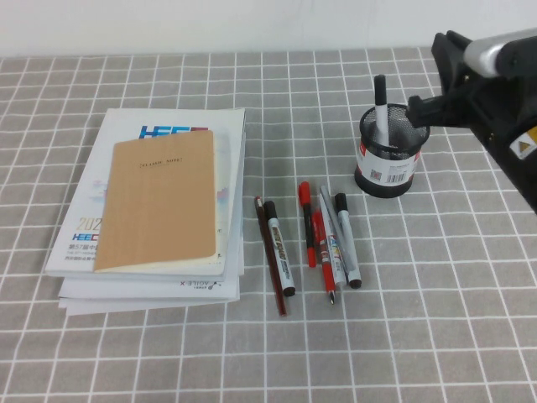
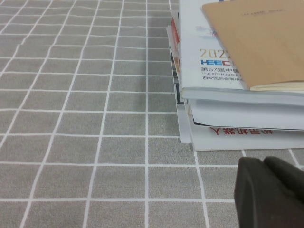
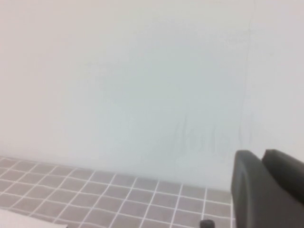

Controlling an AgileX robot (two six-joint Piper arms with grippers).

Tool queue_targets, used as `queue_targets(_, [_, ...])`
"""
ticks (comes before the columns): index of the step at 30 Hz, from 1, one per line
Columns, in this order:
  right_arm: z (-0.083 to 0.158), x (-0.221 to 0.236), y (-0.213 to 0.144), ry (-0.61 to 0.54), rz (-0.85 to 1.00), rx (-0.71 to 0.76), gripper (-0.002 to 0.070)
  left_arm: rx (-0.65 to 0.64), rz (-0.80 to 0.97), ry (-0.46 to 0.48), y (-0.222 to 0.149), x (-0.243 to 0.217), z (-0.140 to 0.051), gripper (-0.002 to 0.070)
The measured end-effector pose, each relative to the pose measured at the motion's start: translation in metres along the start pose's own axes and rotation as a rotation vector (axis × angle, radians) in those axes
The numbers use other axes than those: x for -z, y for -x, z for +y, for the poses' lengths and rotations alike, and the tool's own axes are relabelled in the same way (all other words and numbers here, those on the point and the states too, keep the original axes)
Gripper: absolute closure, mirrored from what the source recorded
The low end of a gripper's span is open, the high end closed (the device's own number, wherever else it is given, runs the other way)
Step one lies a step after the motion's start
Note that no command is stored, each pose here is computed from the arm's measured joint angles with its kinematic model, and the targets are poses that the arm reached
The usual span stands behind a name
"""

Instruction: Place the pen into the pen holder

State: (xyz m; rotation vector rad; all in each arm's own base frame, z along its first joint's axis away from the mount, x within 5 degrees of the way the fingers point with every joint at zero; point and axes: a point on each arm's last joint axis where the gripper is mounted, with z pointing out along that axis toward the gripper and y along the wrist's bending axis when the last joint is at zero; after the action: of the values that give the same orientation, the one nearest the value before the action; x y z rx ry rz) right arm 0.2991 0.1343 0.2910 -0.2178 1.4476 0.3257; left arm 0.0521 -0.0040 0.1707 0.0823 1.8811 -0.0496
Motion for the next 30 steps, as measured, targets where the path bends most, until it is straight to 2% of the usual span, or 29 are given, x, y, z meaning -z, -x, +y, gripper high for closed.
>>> queue_targets(9, [0.006, 0.045, 0.012, 0.107, -0.017, 0.122, 0.0687, 0.000, 0.000, 0.000, 0.000, 0.000, 0.000, 0.0680])
queue_targets(16, [-0.002, 0.109, 0.034, 0.086, -0.084, 0.091, 0.0688, 0.000, 0.000, 0.000, 0.000, 0.000, 0.000, 0.0680])
queue_targets(23, [-0.008, 0.158, 0.047, 0.061, 0.021, 0.003, 0.0688, 0.000, 0.000, 0.000, 0.000, 0.000, 0.000, 0.0680])
queue_targets(30, [-0.008, 0.183, 0.039, 0.079, 0.224, -0.066, 0.0688, 0.000, 0.000, 0.000, 0.000, 0.000, 0.000, 0.0680])
